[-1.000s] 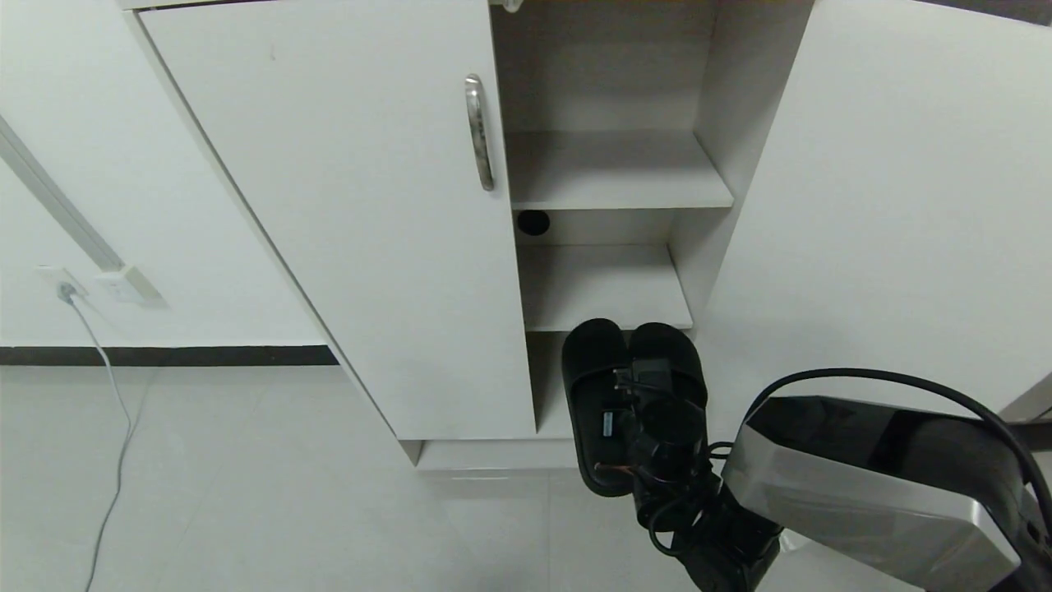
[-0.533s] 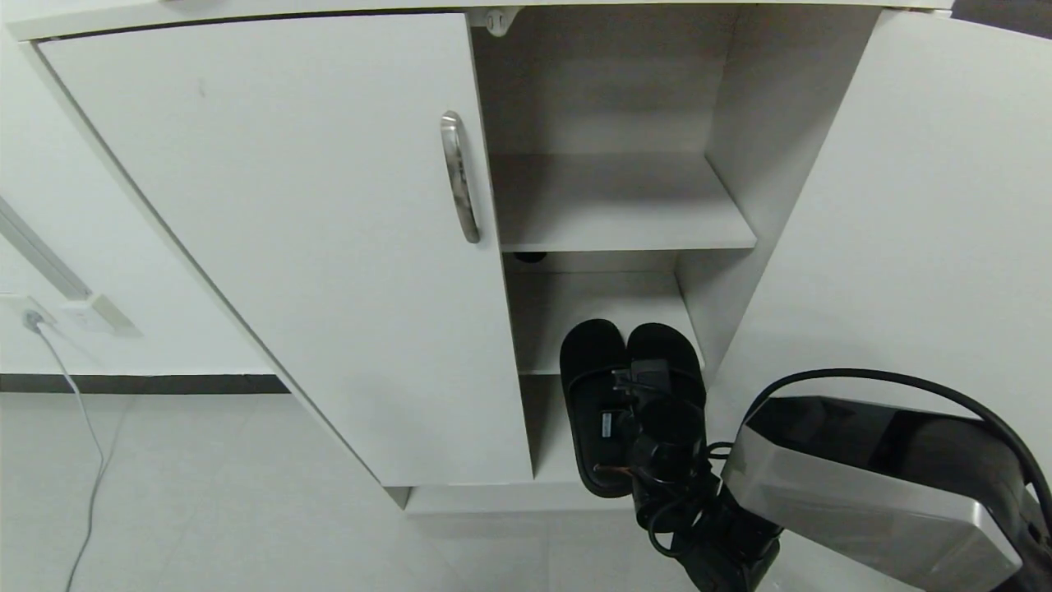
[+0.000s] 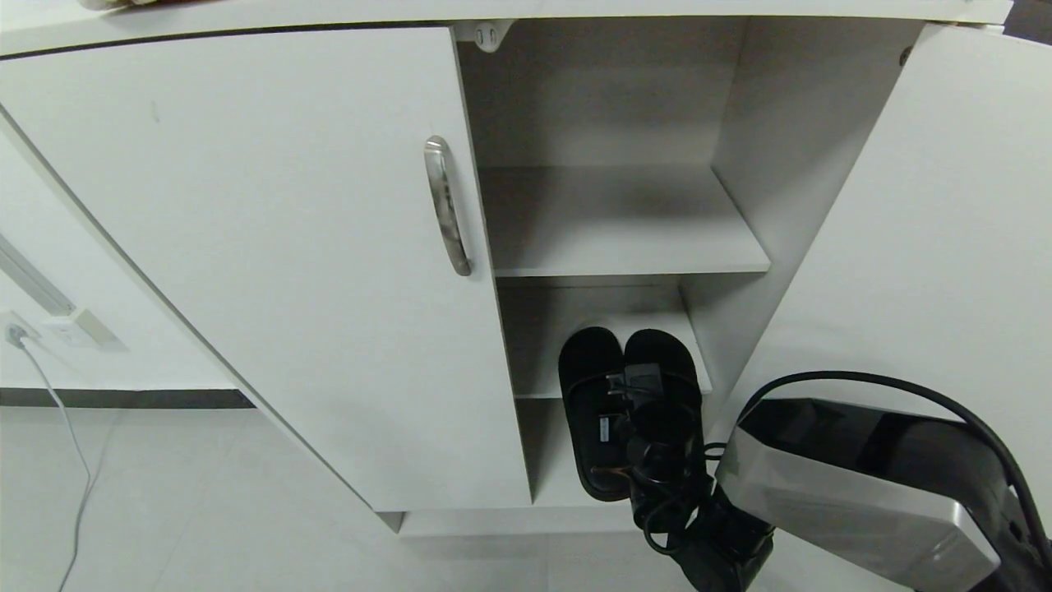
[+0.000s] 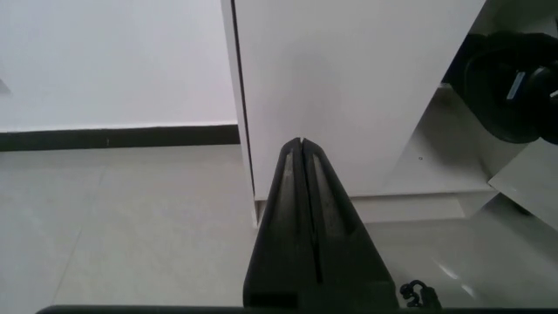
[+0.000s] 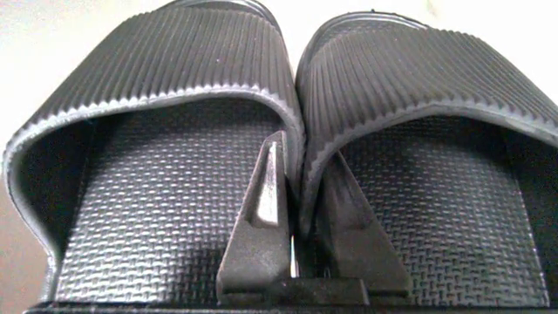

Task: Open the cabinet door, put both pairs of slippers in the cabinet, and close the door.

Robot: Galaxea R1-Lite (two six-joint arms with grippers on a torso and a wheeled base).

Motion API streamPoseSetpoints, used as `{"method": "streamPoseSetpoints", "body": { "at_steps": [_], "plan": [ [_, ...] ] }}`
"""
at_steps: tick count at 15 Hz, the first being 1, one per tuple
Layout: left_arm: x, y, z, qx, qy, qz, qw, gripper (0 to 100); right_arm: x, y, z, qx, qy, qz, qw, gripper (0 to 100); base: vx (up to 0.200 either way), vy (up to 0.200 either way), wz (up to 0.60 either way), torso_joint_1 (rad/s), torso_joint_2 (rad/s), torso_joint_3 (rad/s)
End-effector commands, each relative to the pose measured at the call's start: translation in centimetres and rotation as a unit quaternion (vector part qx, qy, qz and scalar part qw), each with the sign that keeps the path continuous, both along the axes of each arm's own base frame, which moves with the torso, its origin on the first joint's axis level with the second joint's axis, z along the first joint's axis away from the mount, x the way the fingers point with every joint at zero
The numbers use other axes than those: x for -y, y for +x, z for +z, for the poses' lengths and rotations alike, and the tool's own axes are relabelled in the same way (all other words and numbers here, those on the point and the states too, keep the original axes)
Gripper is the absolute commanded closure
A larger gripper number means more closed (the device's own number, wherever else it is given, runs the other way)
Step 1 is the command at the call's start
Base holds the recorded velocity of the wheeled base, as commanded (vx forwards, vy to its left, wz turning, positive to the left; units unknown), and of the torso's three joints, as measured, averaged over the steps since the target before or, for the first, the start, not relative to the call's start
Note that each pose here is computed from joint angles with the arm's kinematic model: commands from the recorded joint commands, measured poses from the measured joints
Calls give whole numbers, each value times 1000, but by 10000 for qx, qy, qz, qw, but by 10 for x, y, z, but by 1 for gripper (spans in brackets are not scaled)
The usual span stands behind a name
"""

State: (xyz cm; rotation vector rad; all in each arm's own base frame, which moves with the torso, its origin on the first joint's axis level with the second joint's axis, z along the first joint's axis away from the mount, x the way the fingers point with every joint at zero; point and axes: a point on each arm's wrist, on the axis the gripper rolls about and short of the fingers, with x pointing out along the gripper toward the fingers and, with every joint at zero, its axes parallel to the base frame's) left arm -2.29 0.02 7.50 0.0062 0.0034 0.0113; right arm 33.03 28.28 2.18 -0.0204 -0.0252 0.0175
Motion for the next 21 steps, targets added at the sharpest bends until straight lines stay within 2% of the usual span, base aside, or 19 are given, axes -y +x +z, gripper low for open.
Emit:
{"method": "streamPoseSetpoints", "body": {
  "at_steps": [1,8,11,13,21],
  "plan": [
    [0,0,0,-6,0,5,10000,100,3,8,-6,-30,-33,32,10000,100,0,0,0,0,0,0],
    [0,0,0,-6,-8,13,10000,100,-3,51,12,-184,-107,-75,9997,100,0,0,0,0,0,0],
    [0,0,0,-6,-15,13,10000,100,-4,69,18,-228,38,-143,9996,100,0,0,0,0,0,0],
    [0,0,0,-6,-8,13,10000,100,-1,77,20,-344,-12,7,9994,100,0,0,0,0,0,0],
    [0,0,0,-6,-15,20,10000,100,-4,114,46,-195,116,-150,9996,100,0,0,0,0,0,0]
  ]
}}
